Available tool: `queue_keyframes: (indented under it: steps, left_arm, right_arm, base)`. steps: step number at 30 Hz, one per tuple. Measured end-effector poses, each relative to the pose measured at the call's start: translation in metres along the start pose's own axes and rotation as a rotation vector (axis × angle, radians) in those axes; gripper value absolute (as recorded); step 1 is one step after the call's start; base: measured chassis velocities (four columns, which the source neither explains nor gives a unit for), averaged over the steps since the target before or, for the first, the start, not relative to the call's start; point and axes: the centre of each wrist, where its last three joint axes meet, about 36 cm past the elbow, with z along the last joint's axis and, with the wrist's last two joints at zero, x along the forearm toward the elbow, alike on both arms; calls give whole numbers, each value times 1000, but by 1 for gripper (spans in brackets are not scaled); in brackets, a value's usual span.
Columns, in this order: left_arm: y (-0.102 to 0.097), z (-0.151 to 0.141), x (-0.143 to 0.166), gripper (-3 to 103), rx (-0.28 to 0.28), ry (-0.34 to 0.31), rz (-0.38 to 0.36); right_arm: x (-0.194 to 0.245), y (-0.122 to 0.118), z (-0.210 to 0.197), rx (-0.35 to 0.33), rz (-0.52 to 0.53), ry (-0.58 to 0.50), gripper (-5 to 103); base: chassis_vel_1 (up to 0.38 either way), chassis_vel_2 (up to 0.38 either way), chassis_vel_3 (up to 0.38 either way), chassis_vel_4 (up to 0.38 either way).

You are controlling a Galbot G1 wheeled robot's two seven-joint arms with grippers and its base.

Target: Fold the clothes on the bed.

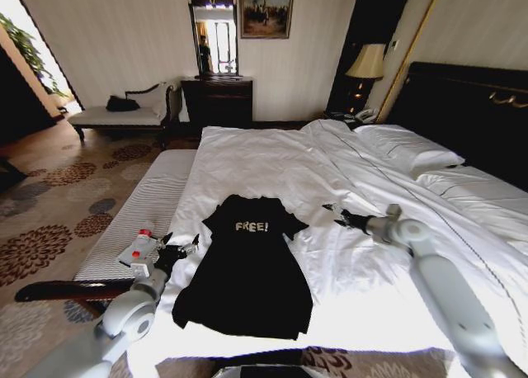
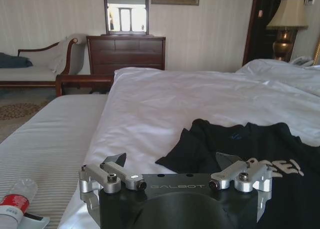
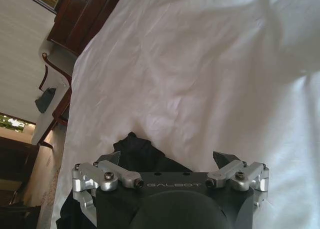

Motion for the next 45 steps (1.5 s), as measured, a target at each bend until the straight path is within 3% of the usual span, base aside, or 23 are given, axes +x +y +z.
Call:
queue_keyframes:
  steps: [12,32,35,38,43,44,45]
  left_arm:
    - [1,0,-2,100,9,22,-15]
    - [-1,10,-3,100,7,41,-16]
    - [0,8,-3,100,1,42,-13]
    - [0,6,-2,100,-3,39,-13]
    - [0,4,-1,100,-2,35,-12]
    - [-1,4,-1,100,0,35,-13]
    - [-1,4,-1,100,1,35,-13]
  right_arm:
    - [-71,3,24,-9,2,76,100]
    - [-75,-26,47,-36,52,66,103]
    - [-84,-21,52,-39,48,77,90]
    - [-90,-18,52,-45,46,80,88]
    - [-94,-19,55,-52,51,84,73]
    - [-94,-21,57,-53,55,86,62]
    - [-94,-22,58,-54,56,86,62]
  base:
    - [0,0,0,0]
    - [0,0,0,0]
    - [0,0,0,0]
    - [0,0,0,0]
    - [0,0,0,0]
    - [0,0,0,0]
    - [0,0,0,0]
